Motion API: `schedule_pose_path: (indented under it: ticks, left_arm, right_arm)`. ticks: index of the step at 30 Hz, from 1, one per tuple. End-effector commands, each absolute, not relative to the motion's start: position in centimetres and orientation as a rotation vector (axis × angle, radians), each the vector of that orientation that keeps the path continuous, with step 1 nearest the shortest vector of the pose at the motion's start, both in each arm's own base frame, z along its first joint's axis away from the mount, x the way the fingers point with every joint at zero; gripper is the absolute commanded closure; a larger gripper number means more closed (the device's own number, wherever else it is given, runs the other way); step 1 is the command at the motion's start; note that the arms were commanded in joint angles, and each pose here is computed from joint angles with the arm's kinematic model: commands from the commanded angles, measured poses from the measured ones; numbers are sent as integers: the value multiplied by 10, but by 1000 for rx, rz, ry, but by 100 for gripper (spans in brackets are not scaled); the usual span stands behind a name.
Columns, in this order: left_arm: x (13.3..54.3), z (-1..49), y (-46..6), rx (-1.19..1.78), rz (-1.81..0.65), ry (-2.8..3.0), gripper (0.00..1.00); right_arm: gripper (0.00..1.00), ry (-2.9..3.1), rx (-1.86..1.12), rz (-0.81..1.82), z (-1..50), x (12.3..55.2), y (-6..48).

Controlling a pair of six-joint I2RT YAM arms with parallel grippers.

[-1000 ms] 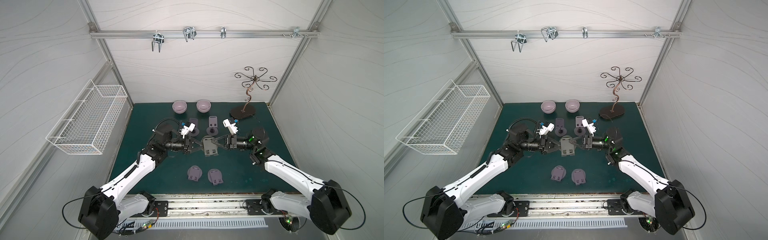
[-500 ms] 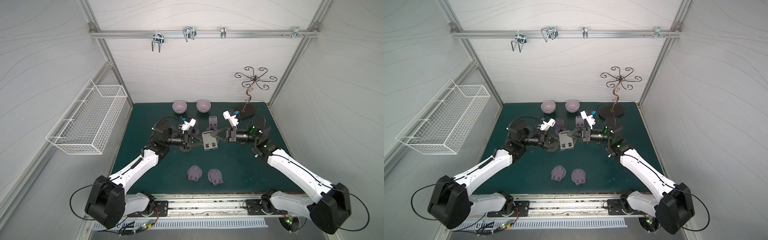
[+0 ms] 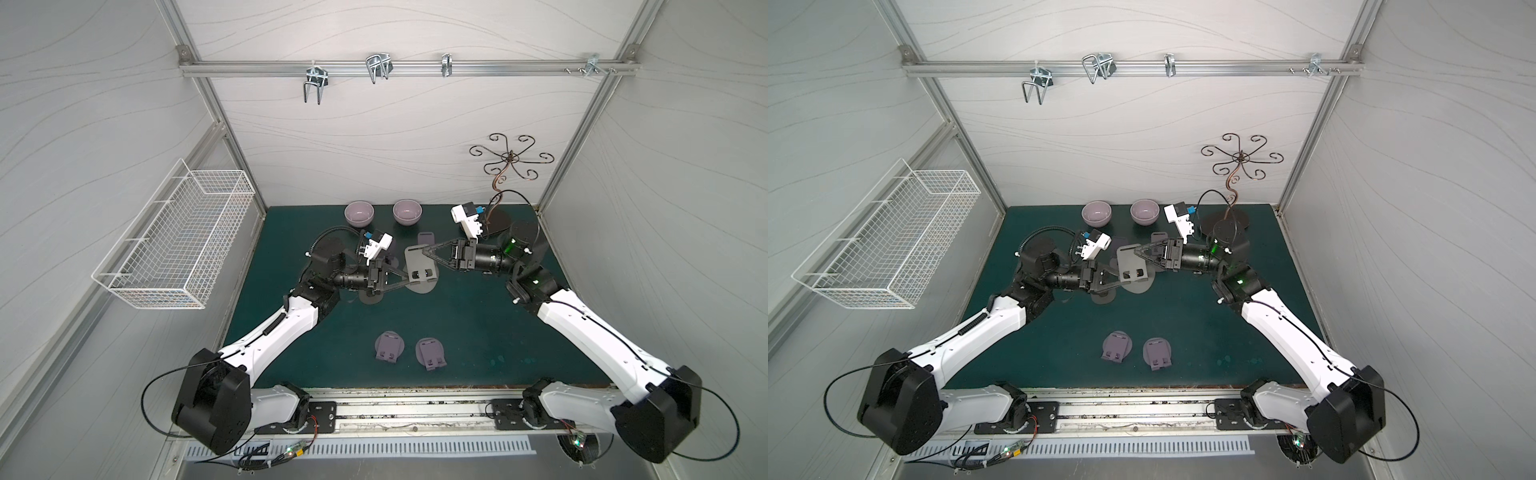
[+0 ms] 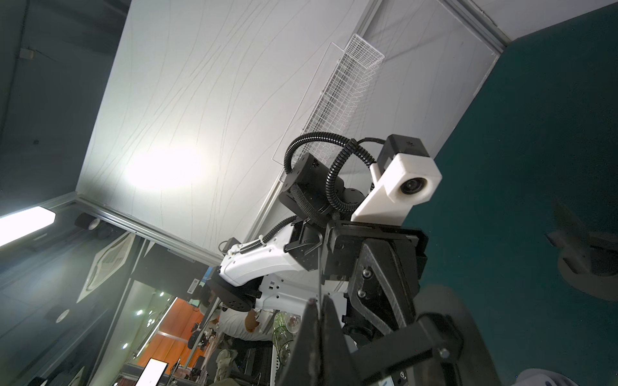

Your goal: Open the phone stand

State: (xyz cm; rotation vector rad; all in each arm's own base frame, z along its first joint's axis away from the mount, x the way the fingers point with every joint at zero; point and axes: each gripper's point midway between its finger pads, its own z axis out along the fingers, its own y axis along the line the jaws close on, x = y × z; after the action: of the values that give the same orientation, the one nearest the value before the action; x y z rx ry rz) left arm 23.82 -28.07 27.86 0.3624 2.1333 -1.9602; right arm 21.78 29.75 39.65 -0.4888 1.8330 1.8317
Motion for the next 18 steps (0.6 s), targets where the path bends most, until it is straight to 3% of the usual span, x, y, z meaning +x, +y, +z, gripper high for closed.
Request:
schedule_pose_path:
  ticks: [1, 7, 18]
  left_arm:
    - [216, 168, -265, -128, -1893, 2646, 100]
    - [208, 167, -272, -82, -1924, 2668, 100]
    - [193, 168, -278, -13, -1941, 2699, 100]
  right_arm:
    - [100, 1195, -665, 1522, 534, 169, 242]
    - [100, 1136, -596, 1318, 516, 196, 236]
    - [100, 1018, -789, 1089, 509, 199, 246]
